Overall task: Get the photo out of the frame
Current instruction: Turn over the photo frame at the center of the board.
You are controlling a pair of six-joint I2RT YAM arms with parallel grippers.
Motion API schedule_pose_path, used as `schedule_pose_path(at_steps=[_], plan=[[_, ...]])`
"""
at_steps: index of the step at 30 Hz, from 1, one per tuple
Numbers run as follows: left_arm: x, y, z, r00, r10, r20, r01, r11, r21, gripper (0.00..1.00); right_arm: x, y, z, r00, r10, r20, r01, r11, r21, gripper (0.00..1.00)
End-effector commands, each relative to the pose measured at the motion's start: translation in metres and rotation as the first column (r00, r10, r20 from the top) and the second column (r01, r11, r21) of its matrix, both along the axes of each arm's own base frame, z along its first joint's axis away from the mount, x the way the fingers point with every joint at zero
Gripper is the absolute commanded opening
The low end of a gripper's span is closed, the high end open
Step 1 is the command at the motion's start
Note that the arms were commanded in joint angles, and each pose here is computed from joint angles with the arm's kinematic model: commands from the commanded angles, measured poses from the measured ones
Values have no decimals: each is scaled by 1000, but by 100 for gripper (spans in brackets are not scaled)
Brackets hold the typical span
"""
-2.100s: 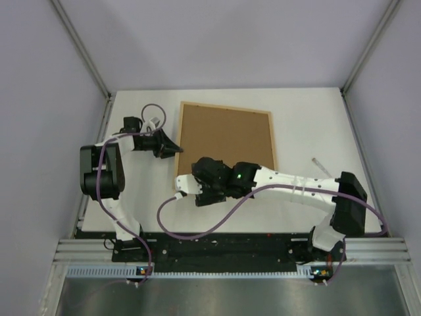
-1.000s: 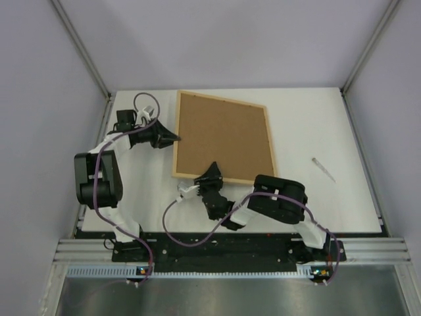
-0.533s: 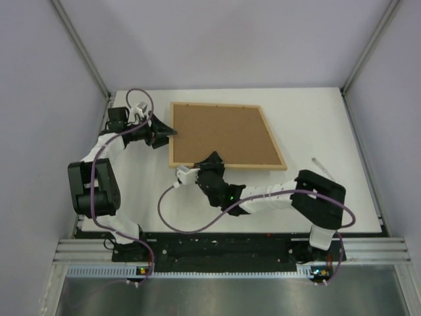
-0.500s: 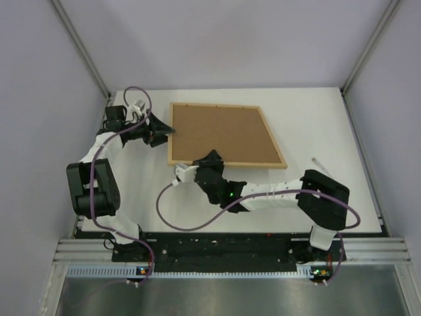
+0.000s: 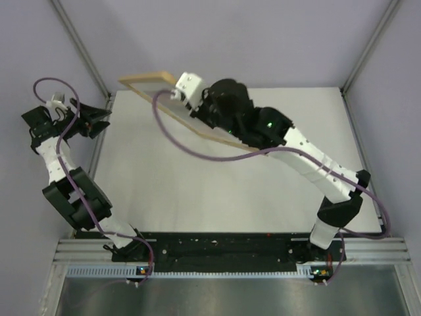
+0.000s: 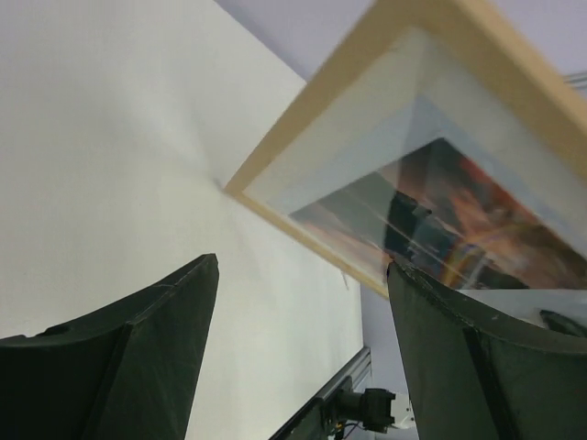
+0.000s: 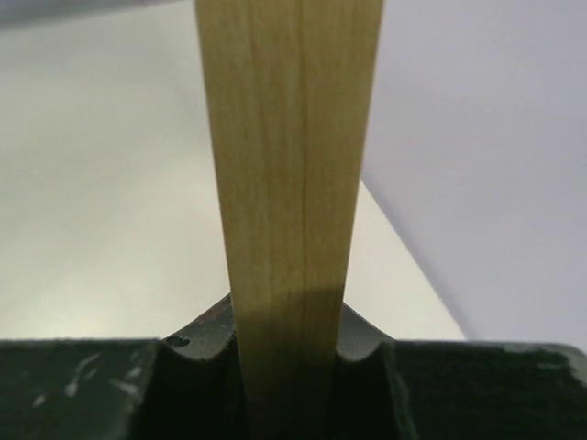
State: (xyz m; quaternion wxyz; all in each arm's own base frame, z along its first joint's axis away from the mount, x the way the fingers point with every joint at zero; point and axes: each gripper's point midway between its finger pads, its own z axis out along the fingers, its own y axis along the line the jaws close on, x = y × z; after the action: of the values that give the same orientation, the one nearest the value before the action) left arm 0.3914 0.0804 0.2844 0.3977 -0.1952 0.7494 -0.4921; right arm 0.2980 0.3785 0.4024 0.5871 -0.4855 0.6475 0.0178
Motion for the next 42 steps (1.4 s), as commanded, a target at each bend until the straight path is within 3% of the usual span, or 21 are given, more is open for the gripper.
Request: schedule_pose_path(at_steps=[1, 5, 9, 12, 18, 24, 29, 38, 39, 41, 42], plan=[[-24, 2, 26, 997, -17, 76, 18, 1000, -10, 80, 10, -29, 95, 989, 101, -106, -45, 898, 439, 0], [-33, 0, 20, 997, -10, 70, 11, 1000, -15, 80, 49, -65, 79, 919, 211, -332, 28, 807, 590, 0], [-37, -3, 11, 998, -9, 58, 10, 1000, -21, 80, 90, -90, 17, 778, 329, -535, 145, 735, 663, 0], [-38, -4, 2, 999, -11, 43, 12, 1000, -23, 80, 119, -115, -40, 636, 418, -648, 276, 661, 698, 0], [-33, 0, -15, 1000, -9, 1, 9, 1000, -30, 80, 159, -150, -160, 333, 481, -811, 526, 619, 583, 0], [-23, -14, -48, 996, -46, -72, 47, 999, 14, 80, 149, -160, -243, 102, 479, -872, 624, 652, 431, 0], [-6, -56, -97, 977, -114, -181, 139, 981, 133, 80, 125, -186, -282, 12, 343, -939, 644, 716, 270, 0], [23, -159, -185, 887, -248, -390, 368, 890, 271, 79, 137, -286, -340, -2, 47, -999, 688, 725, 33, 0], [25, -164, -193, 878, -239, -414, 377, 879, 291, 79, 140, -292, -345, 2, 25, -1000, 690, 724, 20, 5], [32, -172, -203, 868, -217, -446, 393, 850, 350, 79, 144, -304, -356, 10, -35, -999, 690, 724, -18, 42], [36, -174, -206, 866, -206, -455, 394, 842, 369, 79, 146, -309, -357, 16, -57, -998, 693, 720, -30, 53]])
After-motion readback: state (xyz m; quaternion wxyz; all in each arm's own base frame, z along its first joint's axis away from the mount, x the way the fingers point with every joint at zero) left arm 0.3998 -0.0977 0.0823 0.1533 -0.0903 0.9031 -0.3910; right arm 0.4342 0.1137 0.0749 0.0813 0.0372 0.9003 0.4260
